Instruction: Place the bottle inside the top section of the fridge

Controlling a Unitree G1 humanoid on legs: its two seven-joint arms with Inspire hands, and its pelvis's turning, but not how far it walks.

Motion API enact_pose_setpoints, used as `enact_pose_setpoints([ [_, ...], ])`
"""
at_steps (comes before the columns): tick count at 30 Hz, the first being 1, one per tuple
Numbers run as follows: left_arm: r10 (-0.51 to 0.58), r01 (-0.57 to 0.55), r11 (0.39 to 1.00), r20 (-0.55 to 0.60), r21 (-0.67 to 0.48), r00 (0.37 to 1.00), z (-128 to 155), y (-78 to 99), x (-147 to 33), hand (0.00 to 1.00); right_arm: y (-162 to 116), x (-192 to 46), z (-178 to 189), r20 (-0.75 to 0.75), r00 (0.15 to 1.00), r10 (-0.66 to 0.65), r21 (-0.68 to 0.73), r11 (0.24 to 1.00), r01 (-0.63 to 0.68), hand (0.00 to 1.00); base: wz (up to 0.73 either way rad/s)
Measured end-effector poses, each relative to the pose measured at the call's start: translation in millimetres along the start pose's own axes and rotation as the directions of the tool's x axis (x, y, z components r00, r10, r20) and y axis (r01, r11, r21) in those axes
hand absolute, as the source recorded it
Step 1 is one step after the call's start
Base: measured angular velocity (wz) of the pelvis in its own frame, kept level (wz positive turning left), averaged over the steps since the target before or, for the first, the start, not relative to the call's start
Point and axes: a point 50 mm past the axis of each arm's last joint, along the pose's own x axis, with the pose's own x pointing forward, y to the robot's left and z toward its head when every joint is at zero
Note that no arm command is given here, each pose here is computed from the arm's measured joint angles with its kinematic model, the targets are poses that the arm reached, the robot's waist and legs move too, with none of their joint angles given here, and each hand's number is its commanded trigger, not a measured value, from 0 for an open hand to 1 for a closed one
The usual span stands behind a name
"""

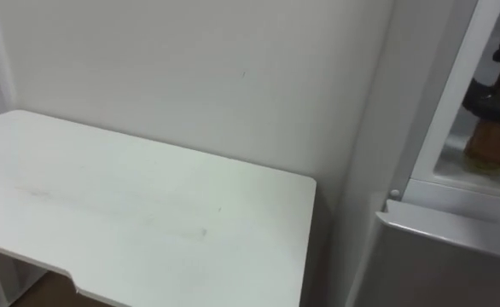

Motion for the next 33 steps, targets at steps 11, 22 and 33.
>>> enact_pose_setpoints([
  [11,0.015,-0.015,1.000,-0.019,0.012,1.000,4,2.3,-0.4,0.00,-4,-1,-4,-0.017,0.998,0.058,0.007,0.998,-0.058,0.00,0.00],
  [22,0.011,-0.011,1.000,-0.015,0.002,1.000,8,0.9,0.3,0.00,-15,-2,-8,-0.032,0.999,0.027,0.023,0.999,-0.026,1.00,0.01],
  [33,0.074,-0.074,0.997,0.043,0.002,0.996,25,0.9,1.1,0.00,-21,-2,-6,-0.027,0.999,-0.019,0.030,0.999,0.020,1.00,0.00],
])
